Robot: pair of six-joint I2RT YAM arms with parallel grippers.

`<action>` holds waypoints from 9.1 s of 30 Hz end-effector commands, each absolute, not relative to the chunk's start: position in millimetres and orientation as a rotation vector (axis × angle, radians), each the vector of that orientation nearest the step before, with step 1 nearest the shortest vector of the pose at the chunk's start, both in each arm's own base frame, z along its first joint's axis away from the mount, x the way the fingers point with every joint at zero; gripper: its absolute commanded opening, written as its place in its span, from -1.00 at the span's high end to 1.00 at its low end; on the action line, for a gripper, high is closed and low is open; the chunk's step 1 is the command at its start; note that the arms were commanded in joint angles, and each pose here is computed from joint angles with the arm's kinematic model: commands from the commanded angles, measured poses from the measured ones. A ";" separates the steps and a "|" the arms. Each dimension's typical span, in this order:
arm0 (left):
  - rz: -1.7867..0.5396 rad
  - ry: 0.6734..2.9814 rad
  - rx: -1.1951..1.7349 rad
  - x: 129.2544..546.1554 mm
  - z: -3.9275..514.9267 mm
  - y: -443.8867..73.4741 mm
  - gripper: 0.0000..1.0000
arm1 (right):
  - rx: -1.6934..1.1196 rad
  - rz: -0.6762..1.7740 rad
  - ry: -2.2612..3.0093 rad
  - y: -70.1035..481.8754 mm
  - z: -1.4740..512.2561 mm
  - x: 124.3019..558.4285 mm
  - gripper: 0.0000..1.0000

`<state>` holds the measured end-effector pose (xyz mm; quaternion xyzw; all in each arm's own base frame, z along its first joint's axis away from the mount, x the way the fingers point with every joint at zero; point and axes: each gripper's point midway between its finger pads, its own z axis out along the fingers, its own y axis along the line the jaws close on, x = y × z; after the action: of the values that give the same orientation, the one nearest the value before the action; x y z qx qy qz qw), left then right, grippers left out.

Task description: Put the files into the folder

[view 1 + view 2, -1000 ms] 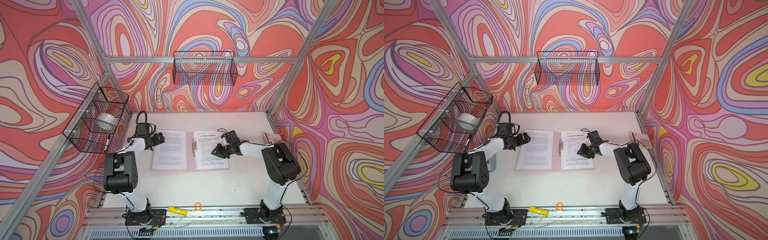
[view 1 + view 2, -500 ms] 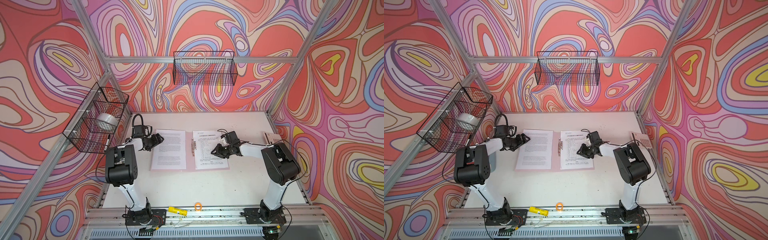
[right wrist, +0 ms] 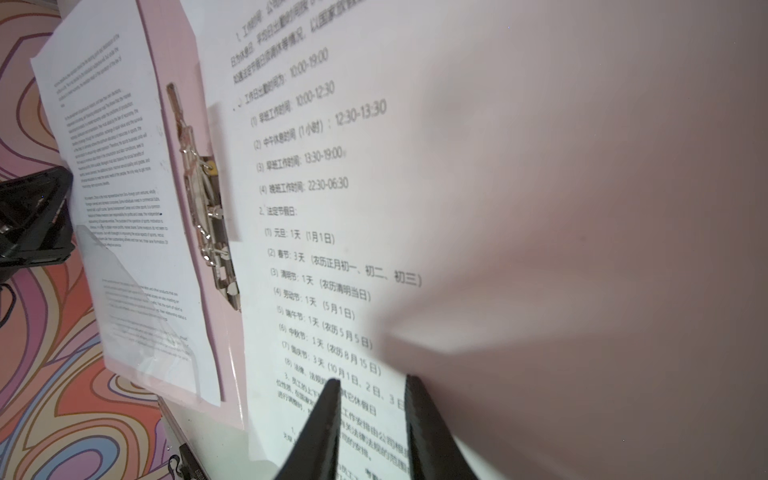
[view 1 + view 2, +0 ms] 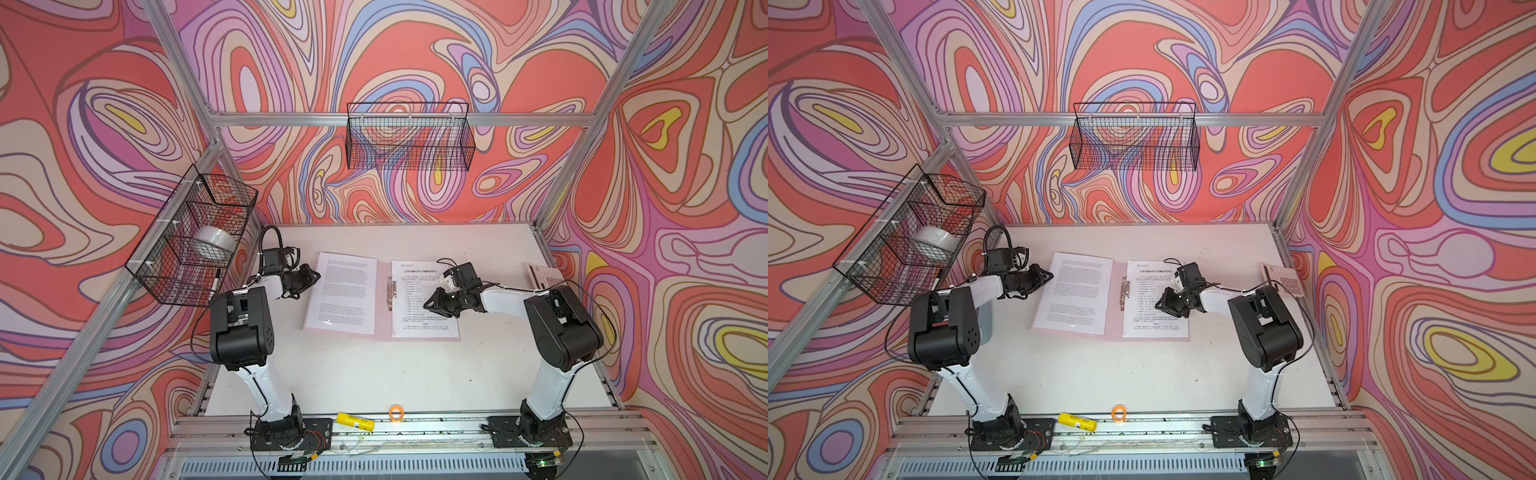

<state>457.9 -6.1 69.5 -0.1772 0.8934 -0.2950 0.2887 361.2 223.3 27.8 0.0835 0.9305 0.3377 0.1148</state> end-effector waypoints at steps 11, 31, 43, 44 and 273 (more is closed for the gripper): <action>-0.997 2.294 -0.373 454.7 100.7 -38.1 1.00 | 0.288 0.879 2.833 211.4 18.2 342.6 0.42; -0.792 2.297 -0.351 441.2 109.2 -40.9 1.00 | 0.037 1.082 2.625 272.6 95.4 449.2 0.40; -0.821 2.311 -0.340 440.9 104.7 -49.7 1.00 | -0.055 1.142 2.632 300.7 69.9 470.3 0.41; -0.821 2.314 -0.339 440.9 104.1 -50.3 1.00 | -0.054 1.137 2.640 300.6 67.3 470.8 0.41; -0.862 2.310 -0.296 435.6 102.8 -65.9 1.00 | 0.649 1.583 2.539 301.1 69.7 352.2 0.69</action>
<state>435.7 -61.5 105.9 -0.1255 0.8789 -0.3259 0.3249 352.3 304.4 65.9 0.2105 0.8321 0.5121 0.0336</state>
